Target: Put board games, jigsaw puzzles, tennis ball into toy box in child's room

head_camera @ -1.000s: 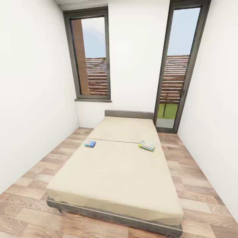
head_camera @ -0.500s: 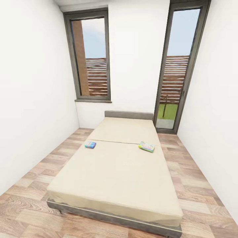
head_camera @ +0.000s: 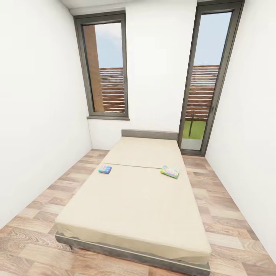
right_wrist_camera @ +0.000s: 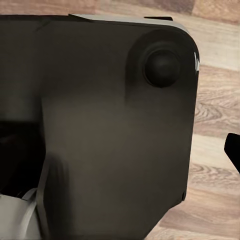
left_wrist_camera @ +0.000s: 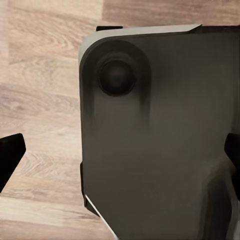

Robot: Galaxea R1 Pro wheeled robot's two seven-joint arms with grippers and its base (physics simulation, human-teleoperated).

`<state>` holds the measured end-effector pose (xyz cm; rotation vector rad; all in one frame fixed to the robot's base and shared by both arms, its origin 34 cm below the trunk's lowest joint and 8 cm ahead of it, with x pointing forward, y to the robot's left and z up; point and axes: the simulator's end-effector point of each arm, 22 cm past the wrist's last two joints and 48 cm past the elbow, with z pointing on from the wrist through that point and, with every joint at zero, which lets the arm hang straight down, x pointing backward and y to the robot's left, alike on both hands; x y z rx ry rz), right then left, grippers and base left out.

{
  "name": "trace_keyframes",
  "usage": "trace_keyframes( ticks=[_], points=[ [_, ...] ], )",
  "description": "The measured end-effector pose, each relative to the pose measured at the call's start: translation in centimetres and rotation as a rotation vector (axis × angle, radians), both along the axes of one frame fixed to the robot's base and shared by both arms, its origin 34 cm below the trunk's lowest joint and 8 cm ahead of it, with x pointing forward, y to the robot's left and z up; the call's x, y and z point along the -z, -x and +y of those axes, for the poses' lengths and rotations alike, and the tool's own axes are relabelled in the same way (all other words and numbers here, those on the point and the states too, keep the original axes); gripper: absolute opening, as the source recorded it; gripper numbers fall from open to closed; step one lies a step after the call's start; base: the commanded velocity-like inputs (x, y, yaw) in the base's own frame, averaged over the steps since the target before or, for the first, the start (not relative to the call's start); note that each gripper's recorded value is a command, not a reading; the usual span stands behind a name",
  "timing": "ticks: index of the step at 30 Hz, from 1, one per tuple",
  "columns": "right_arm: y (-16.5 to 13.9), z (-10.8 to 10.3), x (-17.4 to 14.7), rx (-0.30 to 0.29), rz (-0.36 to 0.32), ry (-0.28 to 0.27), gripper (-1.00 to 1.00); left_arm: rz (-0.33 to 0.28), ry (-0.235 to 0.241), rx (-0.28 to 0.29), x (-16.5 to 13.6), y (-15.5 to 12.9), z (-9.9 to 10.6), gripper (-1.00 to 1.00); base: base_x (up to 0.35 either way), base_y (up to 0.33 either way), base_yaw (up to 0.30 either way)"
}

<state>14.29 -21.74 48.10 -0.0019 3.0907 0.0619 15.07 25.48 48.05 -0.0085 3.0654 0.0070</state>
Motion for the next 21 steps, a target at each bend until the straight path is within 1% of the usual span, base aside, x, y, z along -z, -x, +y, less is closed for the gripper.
trace_keyframes(
  ticks=[3, 7, 10, 12, 14, 17, 18, 19, 20, 21],
  points=[
    [0.0, -0.3, -0.4, 0.003, -0.001, 0.004, 1.0, -0.003, 0.0, 0.0, -0.5, -0.1, 0.0, 1.0, 0.0, 0.0, 0.0],
    [0.0, -1.1, -1.0, -0.003, -0.001, 0.014, 1.0, -0.028, -0.017, -0.001, -1.1, -1.4, 0.4, 1.0, 0.0, 0.0, 0.0],
    [0.0, -1.4, -1.5, -0.004, -0.001, 0.018, 1.0, -0.056, -0.055, -0.006, -1.7, -2.7, 1.2, 1.0, 0.0, 0.0, 0.0],
    [0.0, -1.5, -1.8, -0.003, -0.002, 0.019, 1.0, -0.079, -0.096, -0.012, -2.1, -3.9, 2.1, 1.0, 0.0, 0.0, 0.0],
    [0.0, -1.6, -2.0, 0.001, -0.003, 0.02, 1.0, -0.089, -0.115, -0.015, -2.5, -4.5, 2.6, 1.0, 0.0, 0.0, 0.0],
    [0.0, -1.6, -2.5, 0.005, -0.003, 0.02, 1.0, -0.112, -0.158, -0.021, -3.2, -5.9, 4.2, 1.0, 0.0, 0.0, 0.0],
    [0.0, -1.5, -2.6, 0.007, -0.004, 0.02, 1.0, -0.127, -0.181, -0.025, -3.6, -7.1, 5.5, 1.0, 0.0, 0.0, 0.0],
    [0.0, -1.5, -2.8, 0.008, -0.005, 0.019, 1.0, -0.135, -0.193, -0.028, -3.8, -7.9, 6.2, 1.0, 0.0, 0.0, 0.0],
    [-0.3, -1.5, -2.9, 0.01, -0.011, 0.019, 1.0, -0.148, -0.21, -0.035, -4.2, -9.4, 7.3, 1.0, 0.0, 0.0, 0.0],
    [-0.7, -1.4, -3.1, 0.012, -0.017, 0.019, 1.0, -0.153, -0.217, -0.04, -4.5, -10.2, 7.8, 1.0, 0.0, 0.0, 0.0]
  ],
)
